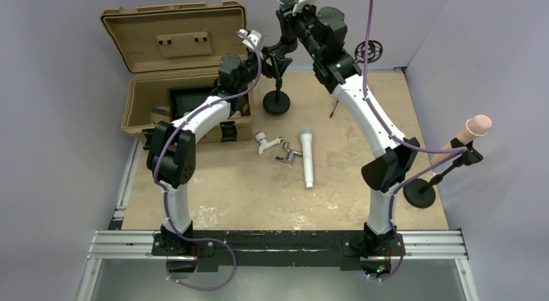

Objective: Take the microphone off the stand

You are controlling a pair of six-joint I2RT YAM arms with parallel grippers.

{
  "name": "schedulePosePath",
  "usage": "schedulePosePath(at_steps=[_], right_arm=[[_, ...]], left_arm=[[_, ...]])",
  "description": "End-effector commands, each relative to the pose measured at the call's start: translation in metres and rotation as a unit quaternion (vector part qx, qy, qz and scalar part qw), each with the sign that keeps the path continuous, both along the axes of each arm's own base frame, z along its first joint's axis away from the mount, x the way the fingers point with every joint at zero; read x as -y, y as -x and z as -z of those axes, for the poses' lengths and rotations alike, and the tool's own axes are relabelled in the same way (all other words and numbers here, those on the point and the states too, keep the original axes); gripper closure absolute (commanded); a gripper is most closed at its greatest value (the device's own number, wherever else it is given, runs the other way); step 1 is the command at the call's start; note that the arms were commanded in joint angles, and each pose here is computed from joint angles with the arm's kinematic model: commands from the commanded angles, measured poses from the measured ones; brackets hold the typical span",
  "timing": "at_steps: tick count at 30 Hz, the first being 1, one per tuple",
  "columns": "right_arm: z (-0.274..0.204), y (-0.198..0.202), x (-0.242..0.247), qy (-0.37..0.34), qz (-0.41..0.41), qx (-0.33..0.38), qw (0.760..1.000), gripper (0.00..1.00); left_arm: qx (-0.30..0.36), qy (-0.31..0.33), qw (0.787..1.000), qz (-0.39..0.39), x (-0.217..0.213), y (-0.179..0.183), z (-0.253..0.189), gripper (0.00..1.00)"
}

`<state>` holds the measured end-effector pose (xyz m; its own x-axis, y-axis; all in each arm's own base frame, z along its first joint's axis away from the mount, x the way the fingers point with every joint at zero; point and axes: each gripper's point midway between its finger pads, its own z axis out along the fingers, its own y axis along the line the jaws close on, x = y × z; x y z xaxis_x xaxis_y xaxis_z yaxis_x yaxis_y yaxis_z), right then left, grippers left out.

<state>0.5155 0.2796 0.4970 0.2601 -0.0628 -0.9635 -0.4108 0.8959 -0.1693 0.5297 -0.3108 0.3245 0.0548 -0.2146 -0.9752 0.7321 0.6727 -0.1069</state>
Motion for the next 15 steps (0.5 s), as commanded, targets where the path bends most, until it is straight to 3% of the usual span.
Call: schedulePosePath(at_steps=[1,4,6,8,11,12,15], right_arm=[[-0.068,0.021,0.01,-0.047,-0.002,0.086,0.995,1.0],[-0.064,0.02,0.009,-0.046,-0.003,0.082,0.996,1.0],[-0.064,0.021,0.009,-0.048,-0.006,0.081,0.996,1.0],[-0.065,0.022,0.008,-0.05,-0.01,0.082,0.995,1.0],[-0.069,0.024,0.009,-0.054,-0.011,0.085,0.995,1.0],[-0.071,0.024,0.009,-0.056,-0.011,0.087,0.995,1.0],[-0.08,0.028,0.009,-0.061,-0.013,0.096,0.993,1.0]], left_arm=[[0.046,0.035,0.998,-0.002,-0.001,0.007,-0.049,0.28],[0.048,0.035,0.998,-0.005,-0.001,0.007,-0.055,0.29],[0.042,0.025,0.999,-0.004,0.0,0.004,-0.053,0.38],[0.037,0.018,0.999,-0.005,0.001,0.002,-0.049,0.52],[0.021,0.002,1.0,-0.002,0.004,-0.001,-0.037,0.92],[0.014,-0.002,1.0,-0.004,0.003,-0.002,-0.033,1.0],[-0.011,-0.021,1.0,-0.004,0.004,-0.004,-0.017,1.0]])
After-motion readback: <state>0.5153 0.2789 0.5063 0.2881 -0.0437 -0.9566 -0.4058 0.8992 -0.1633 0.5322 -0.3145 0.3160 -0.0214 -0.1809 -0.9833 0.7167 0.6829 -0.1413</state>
